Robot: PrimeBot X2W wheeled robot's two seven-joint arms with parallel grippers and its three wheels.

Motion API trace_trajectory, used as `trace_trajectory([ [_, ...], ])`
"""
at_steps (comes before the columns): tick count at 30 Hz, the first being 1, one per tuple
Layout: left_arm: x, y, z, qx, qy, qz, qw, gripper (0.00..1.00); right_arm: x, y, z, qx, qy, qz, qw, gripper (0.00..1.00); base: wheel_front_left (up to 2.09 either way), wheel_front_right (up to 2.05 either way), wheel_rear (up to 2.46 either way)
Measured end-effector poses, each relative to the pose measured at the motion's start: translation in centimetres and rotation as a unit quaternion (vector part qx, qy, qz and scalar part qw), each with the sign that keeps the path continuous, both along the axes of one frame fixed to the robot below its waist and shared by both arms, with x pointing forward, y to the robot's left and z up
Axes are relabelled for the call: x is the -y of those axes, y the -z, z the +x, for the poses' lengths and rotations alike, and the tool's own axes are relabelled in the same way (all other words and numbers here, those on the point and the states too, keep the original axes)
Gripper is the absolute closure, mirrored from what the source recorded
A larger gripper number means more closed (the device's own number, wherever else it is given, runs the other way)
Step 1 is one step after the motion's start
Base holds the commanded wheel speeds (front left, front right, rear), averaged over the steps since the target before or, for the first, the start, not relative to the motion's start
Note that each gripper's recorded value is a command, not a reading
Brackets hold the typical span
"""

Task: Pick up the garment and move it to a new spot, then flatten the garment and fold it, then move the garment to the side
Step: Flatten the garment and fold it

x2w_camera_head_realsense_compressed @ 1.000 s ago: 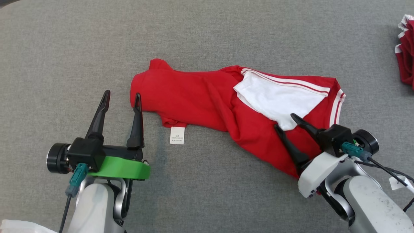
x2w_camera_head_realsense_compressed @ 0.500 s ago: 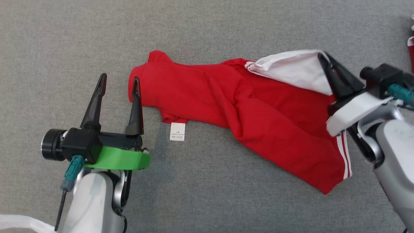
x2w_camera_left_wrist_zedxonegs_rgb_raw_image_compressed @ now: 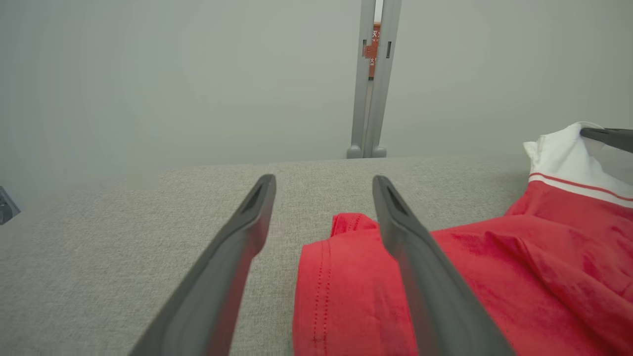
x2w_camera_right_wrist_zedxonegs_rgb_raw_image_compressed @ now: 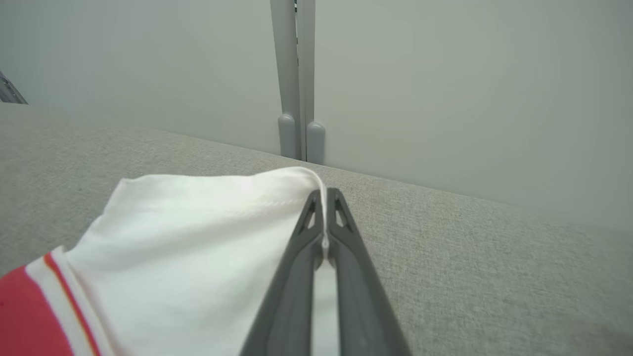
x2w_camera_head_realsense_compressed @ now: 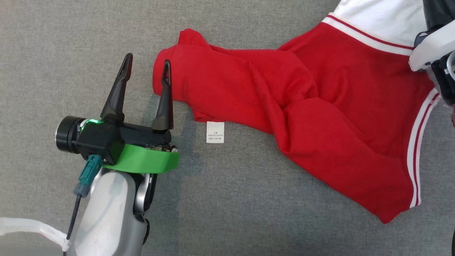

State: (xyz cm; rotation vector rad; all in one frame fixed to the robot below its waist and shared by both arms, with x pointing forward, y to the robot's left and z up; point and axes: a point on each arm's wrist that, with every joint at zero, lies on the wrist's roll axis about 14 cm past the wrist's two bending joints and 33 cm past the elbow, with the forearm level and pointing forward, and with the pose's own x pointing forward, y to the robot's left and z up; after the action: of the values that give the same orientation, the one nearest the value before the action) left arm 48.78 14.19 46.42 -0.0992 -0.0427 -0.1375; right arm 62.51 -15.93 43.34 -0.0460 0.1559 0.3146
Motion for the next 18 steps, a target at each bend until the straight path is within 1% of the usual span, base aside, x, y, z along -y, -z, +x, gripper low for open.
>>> trace_trajectory([
  [1,-0.1,0.2,0.0,-0.003,-0.002,0.001,1.0,0.0,-0.2,0.4,0.3,-0.002,0.0,0.001,1.0,0.08,0.0,0.0,0.0],
  [2,-0.2,0.4,0.0,-0.005,-0.003,0.002,1.0,0.0,-0.3,0.7,0.5,-0.003,0.001,0.002,1.0,0.0,0.0,0.0,0.0],
  [6,-0.4,0.8,0.0,-0.011,-0.007,0.003,1.0,0.0,0.2,1.1,0.8,0.009,0.009,0.002,1.0,0.0,0.0,0.0,0.0],
  [10,-0.3,0.6,0.0,-0.009,-0.007,0.005,1.0,0.0,0.1,-0.3,0.4,0.037,0.008,0.001,0.999,0.0,0.0,0.0,0.0],
  [14,-0.2,0.1,-0.3,-0.005,-0.006,0.005,1.0,0.0,-0.4,-2.5,-1.4,0.07,0.0,0.01,0.997,0.0,0.0,0.0,0.0],
  [18,-0.3,-0.2,-1.0,-0.006,-0.008,0.005,1.0,0.0,-0.5,-4.0,-4.8,0.093,0.001,0.028,0.995,0.0,0.0,0.0,0.0],
])
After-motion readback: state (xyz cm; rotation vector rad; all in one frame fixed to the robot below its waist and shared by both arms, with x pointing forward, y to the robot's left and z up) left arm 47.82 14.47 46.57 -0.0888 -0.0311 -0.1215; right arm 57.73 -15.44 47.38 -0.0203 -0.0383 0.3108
